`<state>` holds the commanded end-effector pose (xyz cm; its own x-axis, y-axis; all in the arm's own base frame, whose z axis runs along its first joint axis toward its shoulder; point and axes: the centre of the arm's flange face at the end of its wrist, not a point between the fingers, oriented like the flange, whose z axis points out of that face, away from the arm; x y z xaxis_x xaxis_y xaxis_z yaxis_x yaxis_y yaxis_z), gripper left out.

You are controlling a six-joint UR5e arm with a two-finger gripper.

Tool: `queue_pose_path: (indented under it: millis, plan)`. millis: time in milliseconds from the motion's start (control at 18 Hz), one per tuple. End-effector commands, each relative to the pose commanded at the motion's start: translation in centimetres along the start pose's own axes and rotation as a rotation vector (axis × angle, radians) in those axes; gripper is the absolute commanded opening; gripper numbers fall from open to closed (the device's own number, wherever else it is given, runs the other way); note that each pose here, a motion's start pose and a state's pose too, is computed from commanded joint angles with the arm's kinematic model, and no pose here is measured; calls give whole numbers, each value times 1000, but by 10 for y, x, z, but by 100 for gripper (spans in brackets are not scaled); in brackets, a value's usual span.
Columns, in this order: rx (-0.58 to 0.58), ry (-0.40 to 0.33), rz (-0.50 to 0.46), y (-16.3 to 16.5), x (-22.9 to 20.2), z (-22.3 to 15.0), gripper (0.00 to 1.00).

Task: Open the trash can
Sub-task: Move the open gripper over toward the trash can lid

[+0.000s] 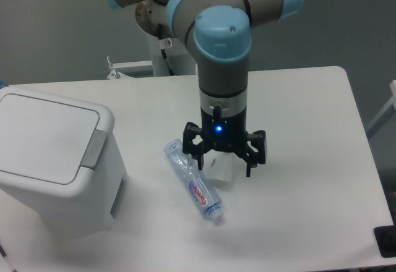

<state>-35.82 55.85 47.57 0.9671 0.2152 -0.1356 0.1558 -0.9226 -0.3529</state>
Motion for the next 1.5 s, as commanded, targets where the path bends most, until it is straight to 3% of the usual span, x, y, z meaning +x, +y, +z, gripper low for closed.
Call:
queue_pose_path:
  millis: [611, 889, 1167, 1500]
  plan:
    - [112, 62, -69, -32, 19, -30, 100]
    - [126, 104, -187, -44, 51, -32, 100]
    - [195, 292, -229, -52, 73, -39, 100]
    - [156, 312, -261, -42, 81, -24, 100]
